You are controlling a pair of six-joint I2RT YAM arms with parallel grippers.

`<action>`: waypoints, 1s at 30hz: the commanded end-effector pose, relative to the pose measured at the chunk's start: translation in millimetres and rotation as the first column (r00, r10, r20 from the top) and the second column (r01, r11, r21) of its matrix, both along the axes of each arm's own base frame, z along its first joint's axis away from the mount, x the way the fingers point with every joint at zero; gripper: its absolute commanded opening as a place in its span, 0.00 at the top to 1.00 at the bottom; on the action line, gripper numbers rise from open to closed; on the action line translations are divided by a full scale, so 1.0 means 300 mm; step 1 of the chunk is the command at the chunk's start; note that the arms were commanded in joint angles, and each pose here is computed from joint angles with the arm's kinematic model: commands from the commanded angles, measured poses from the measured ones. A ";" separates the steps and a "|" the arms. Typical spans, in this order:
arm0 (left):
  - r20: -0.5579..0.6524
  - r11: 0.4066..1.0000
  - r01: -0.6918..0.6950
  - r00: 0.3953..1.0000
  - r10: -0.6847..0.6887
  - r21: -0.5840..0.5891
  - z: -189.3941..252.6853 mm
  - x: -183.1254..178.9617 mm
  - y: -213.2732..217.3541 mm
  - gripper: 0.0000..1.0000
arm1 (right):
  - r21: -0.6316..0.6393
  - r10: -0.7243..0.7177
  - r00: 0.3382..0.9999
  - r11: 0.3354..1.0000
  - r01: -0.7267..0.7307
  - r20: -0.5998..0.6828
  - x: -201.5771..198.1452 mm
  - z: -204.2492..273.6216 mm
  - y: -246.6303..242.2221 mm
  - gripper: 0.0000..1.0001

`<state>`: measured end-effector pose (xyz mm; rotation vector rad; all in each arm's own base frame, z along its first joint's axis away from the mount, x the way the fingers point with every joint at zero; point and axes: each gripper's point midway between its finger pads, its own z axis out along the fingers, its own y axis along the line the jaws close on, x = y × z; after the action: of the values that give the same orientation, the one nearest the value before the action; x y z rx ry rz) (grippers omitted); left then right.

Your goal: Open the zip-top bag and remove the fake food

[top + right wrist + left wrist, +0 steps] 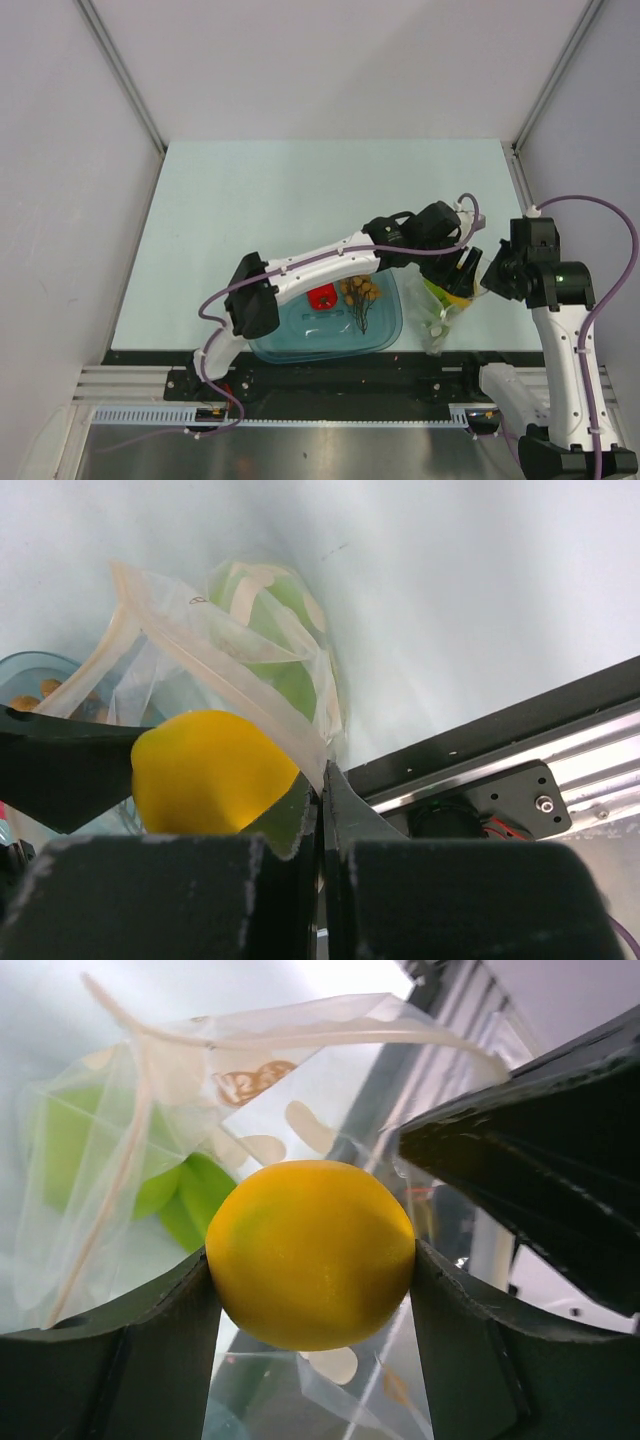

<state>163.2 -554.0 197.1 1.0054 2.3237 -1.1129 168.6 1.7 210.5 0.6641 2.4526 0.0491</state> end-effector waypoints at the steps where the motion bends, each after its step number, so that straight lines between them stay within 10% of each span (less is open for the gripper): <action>1: -0.028 0.983 0.068 0.997 -0.073 -0.169 0.169 -0.039 -0.053 1.00 | -0.047 -0.006 0.999 0.999 0.009 0.052 0.028 0.056 -0.029 1.00; 18: 0.340 0.855 0.340 0.917 -0.209 -0.391 0.393 -0.145 0.088 1.00 | -0.113 -0.032 0.997 0.993 0.039 0.064 0.018 0.087 -0.074 1.00; 30: 0.118 0.621 0.485 0.836 -0.536 -0.616 0.512 -0.329 0.034 1.00 | -0.096 -0.033 0.995 0.994 0.042 0.093 0.043 0.114 -0.065 1.00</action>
<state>85.2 -549.2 311.6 1.3693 1.6526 -1.7573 174.6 -11.6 229.1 0.6360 2.4048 -0.0356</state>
